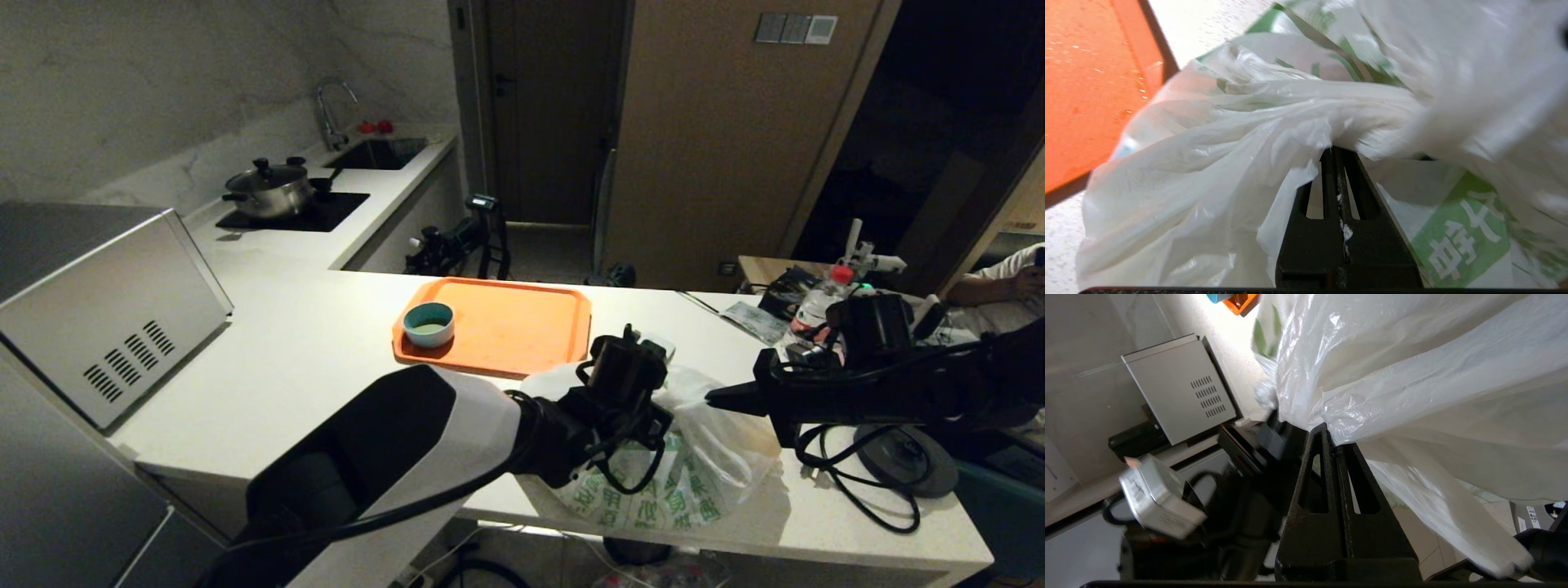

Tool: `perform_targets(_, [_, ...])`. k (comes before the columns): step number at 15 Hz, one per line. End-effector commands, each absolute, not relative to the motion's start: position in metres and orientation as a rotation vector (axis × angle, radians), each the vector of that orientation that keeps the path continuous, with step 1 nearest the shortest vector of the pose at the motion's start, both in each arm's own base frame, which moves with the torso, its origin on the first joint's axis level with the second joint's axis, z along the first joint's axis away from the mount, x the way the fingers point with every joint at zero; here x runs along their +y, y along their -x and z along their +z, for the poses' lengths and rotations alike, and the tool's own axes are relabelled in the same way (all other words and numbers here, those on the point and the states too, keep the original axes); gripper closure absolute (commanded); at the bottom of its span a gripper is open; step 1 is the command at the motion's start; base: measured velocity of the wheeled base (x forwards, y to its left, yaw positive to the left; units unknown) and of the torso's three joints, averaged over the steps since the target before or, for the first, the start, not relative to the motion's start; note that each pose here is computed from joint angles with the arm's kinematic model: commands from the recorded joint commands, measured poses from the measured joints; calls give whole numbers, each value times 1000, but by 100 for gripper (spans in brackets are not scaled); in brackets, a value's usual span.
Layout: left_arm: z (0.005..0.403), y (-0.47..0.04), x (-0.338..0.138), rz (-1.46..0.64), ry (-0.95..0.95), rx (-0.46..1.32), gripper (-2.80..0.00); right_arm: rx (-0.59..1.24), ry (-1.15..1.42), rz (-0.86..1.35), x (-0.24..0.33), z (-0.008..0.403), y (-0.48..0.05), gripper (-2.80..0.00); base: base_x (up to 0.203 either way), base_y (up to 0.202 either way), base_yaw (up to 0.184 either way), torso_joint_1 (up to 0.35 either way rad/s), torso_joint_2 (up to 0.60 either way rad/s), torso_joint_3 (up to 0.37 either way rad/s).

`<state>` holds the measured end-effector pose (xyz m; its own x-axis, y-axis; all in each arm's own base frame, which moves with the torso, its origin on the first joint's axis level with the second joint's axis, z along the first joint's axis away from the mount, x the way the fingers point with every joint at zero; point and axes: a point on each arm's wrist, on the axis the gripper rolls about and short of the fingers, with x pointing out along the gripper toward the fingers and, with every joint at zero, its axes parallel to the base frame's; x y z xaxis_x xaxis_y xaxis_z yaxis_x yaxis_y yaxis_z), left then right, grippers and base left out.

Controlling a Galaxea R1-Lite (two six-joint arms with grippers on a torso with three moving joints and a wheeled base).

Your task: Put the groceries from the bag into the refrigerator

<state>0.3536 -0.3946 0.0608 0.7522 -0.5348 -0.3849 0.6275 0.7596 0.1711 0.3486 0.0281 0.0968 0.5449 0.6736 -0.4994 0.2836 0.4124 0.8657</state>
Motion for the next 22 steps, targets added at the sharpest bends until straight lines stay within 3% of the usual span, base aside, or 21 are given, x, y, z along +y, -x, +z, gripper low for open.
perform_targets(1, [67, -359, -391, -631, -289, 310, 0, 1019, -1171, 308, 28, 96, -348, 0, 0, 0, 0, 0, 0, 0])
perform_targets(14, [101, -404, -333, -481, -236, 272, 0, 1014, -1171, 311, 28, 97, -351, 0, 0, 0, 0, 0, 0, 0])
perform_targets(22, [110, -406, -280, -398, -250, 342, 0, 1018, -1190, 298, 29, 91, -363, 0, 0, 0, 0, 0, 0, 0])
